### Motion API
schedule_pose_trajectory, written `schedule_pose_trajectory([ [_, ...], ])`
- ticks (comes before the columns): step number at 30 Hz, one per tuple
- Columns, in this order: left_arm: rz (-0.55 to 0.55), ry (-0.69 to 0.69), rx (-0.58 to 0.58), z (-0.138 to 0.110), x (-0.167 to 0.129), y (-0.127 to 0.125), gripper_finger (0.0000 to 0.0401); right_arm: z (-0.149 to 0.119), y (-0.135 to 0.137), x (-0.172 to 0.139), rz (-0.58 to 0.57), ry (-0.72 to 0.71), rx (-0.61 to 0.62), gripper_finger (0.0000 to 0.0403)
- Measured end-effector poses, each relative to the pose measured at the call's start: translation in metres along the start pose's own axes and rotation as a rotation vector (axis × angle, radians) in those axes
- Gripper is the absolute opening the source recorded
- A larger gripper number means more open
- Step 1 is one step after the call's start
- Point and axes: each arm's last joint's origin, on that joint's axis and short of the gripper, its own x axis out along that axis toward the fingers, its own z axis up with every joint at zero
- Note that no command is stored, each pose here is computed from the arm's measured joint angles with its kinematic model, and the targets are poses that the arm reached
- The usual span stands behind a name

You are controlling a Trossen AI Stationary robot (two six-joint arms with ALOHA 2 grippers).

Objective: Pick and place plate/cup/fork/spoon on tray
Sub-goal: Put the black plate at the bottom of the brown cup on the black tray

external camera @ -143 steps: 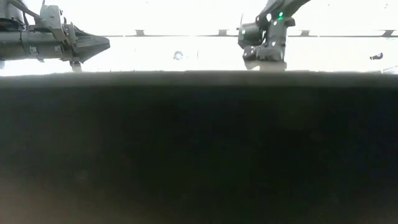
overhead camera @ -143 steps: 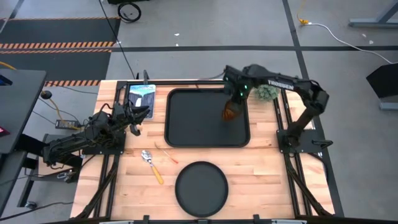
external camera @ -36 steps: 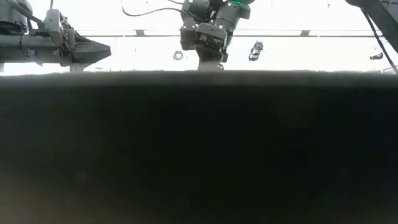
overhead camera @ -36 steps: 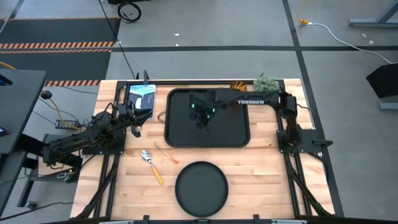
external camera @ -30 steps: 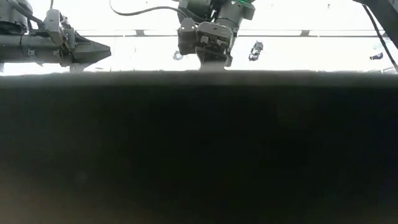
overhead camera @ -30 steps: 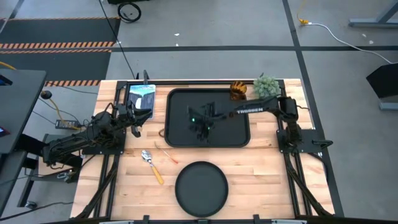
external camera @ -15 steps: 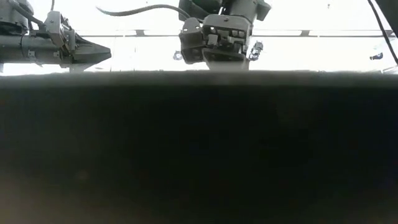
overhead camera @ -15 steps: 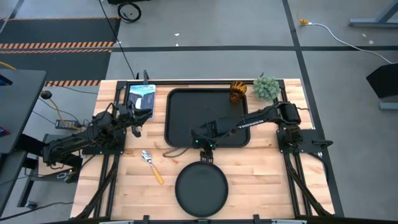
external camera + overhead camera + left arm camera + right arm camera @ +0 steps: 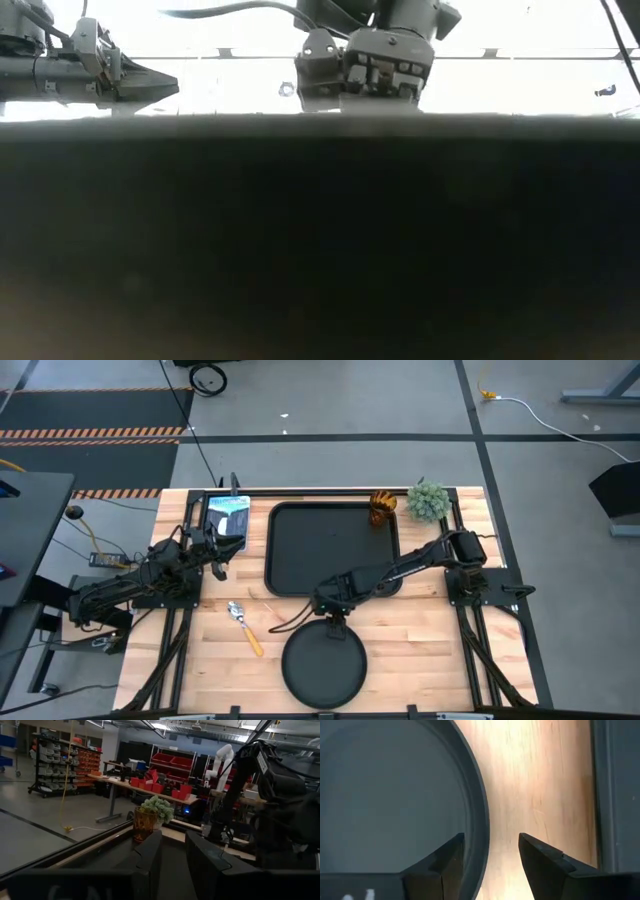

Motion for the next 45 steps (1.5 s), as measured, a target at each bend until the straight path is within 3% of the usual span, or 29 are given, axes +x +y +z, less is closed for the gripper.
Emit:
schedule_pose_trajectory([
  [10, 0.0, 0.0, 0.0, 0.0, 0.0, 0.0, 0.0094, -0.009, 0.001, 0.01, -0.017, -0.009, -0.007, 0.0188],
  [17, 0.0, -0.001, -0.001, 0.0, 0.0, 0.0, 0.0094, -0.017, -0.001, 0.019, -0.001, -0.004, 0.028, 0.0164],
  [33, 0.0, 0.0, -0.001, 0.0, 0.0, 0.0, 0.0094, -0.014, -0.006, 0.018, 0.032, -0.002, 0.057, 0.0013],
  [38, -0.001, -0.001, -0.001, 0.0, 0.0, 0.0, 0.0094, -0.011, -0.017, 0.014, 0.091, 0.022, 0.06, 0.0011],
  [45, 0.0, -0.002, -0.001, 0.0, 0.0, 0.0, 0.0094, 0.007, -0.035, -0.016, 0.081, 0.035, -0.016, 0.0011],
])
